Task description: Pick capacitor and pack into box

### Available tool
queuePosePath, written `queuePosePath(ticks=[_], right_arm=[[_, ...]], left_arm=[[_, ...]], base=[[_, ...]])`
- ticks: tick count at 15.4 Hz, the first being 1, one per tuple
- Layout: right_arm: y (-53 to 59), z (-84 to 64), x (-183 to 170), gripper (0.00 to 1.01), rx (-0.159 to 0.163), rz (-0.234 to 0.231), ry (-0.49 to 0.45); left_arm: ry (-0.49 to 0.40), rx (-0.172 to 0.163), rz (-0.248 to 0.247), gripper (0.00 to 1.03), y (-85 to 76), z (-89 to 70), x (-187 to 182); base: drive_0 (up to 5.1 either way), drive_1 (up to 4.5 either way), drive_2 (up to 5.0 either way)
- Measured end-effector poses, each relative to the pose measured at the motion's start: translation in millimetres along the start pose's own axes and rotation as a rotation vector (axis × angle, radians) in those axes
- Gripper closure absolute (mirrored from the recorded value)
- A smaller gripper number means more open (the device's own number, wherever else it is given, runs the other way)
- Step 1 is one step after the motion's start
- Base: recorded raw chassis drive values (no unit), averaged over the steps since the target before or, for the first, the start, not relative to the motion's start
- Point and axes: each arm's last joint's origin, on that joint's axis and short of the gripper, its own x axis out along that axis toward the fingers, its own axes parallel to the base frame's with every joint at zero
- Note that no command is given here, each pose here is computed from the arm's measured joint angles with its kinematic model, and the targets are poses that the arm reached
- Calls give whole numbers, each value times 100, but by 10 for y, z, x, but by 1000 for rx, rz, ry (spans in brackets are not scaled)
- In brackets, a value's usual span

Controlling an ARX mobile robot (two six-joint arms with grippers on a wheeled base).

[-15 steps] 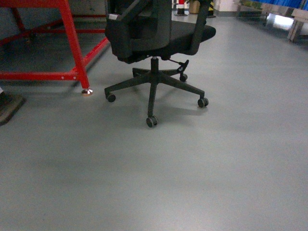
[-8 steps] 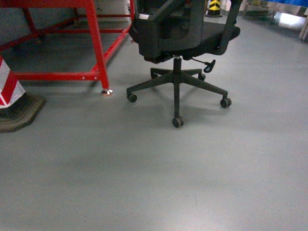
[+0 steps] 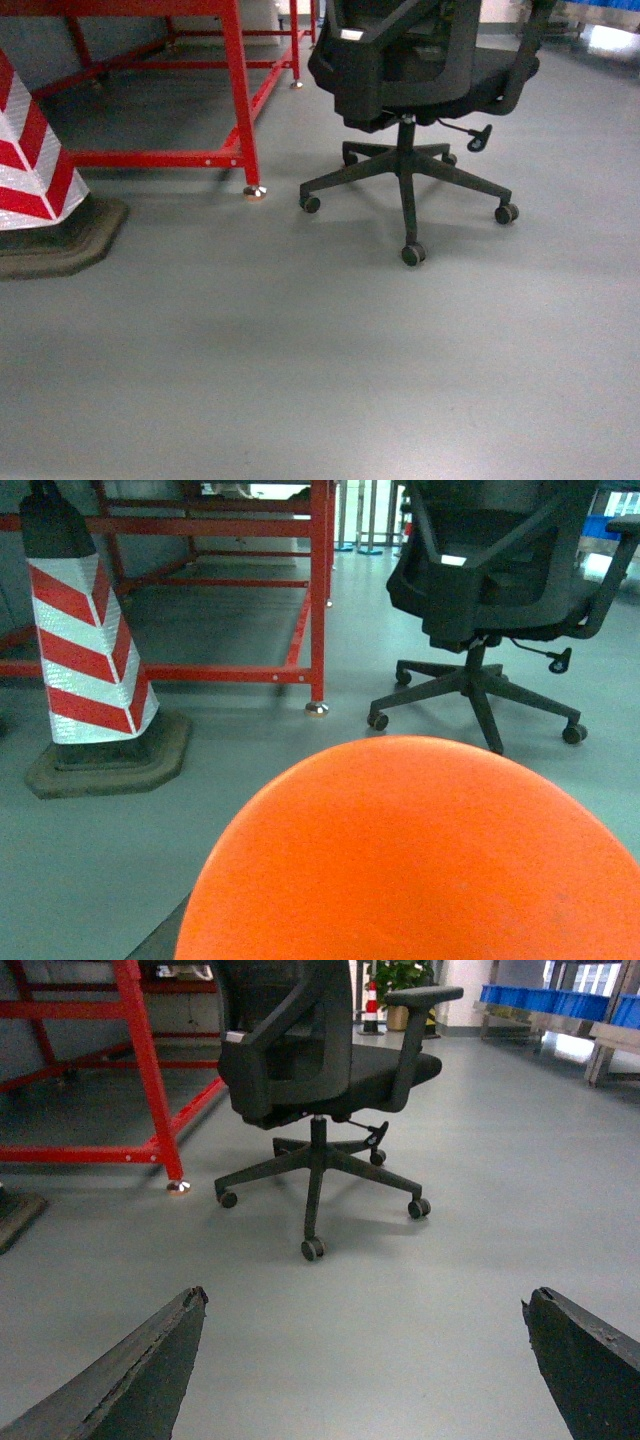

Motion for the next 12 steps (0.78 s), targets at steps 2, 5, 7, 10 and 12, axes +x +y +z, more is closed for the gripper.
queuePosePath(ticks=[2,5,7,10,12], right_arm=[[0,0,0,3,0,0,0],[0,0,0,3,0,0,0],[0,-1,0,3,0,-1,2],[0,3,0,3,0,0,-3],[0,-3,0,3,0,0,3]], left_arm=[[1,0,-1,60,0,-1,0],[0,0,0,60,0,0,0],[0,0,0,60,0,0,0],[0,0,1,60,0,0,0],[0,0,0,60,0,0,0]], base=[[-498,238,238],[-499,237,237],[-492,245,245],[-502,234,234],[-495,241,241]])
